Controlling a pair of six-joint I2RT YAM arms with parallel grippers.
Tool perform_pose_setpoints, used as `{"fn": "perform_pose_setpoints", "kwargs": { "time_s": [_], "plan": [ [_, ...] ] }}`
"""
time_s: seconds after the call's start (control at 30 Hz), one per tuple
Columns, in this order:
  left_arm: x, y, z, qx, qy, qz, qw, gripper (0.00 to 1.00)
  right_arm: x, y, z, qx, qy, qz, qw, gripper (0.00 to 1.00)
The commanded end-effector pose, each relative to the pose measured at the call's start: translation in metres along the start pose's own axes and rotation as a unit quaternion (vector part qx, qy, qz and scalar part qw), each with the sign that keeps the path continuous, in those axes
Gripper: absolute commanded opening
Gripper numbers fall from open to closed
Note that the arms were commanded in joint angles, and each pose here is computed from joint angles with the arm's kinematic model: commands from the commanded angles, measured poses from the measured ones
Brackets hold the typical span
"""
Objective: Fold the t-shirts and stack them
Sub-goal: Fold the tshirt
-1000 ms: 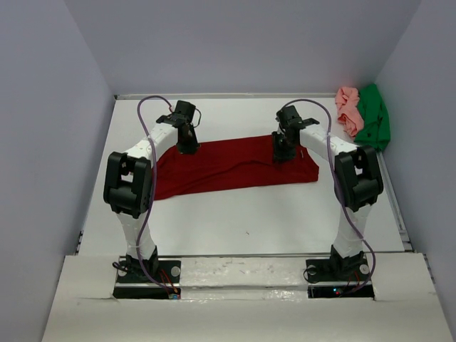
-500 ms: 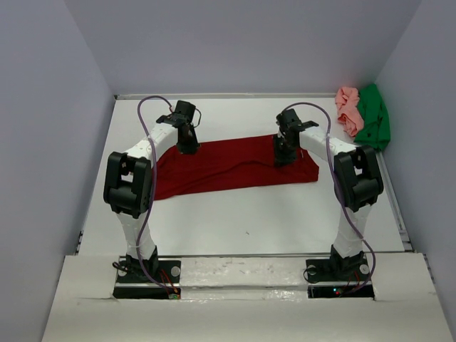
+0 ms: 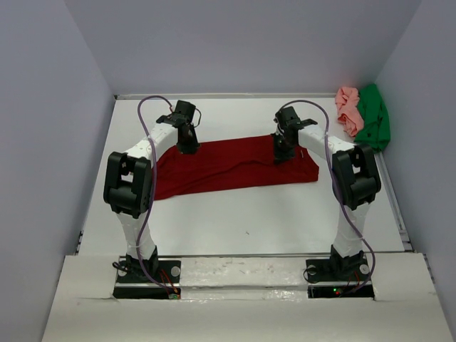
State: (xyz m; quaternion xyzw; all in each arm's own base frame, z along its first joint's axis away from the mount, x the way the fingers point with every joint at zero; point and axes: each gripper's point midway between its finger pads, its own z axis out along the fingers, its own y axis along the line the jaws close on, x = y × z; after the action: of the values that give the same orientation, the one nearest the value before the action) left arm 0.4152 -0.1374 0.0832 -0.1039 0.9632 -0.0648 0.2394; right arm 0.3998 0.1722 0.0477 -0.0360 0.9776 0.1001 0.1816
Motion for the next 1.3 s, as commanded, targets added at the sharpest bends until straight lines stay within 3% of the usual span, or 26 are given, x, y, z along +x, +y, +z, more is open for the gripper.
{"fn": "perform_pose_setpoints", "kwargs": {
  "time_s": [0.0, 0.53, 0.83, 1.27],
  "plan": [
    [-0.007, -0.008, -0.015, 0.018, -0.018, 0.011, 1.000, 0.15, -0.030, 0.014, -0.009, -0.019, -0.044, -0.017, 0.999, 0.06],
    [-0.005, -0.007, -0.015, 0.019, -0.020, 0.011, 1.000, 0.15, -0.089, 0.055, -0.031, -0.089, -0.096, -0.082, 0.988, 0.03],
    [-0.006, -0.008, -0.017, 0.020, -0.021, 0.014, 0.999, 0.15, -0.093, 0.069, 0.008, -0.132, -0.055, -0.124, 0.982, 0.04],
    [-0.004, -0.009, -0.011, 0.021, -0.014, 0.018, 1.000, 0.15, -0.118, 0.078, 0.027, -0.146, -0.066, -0.149, 0.976, 0.06]
  ]
}}
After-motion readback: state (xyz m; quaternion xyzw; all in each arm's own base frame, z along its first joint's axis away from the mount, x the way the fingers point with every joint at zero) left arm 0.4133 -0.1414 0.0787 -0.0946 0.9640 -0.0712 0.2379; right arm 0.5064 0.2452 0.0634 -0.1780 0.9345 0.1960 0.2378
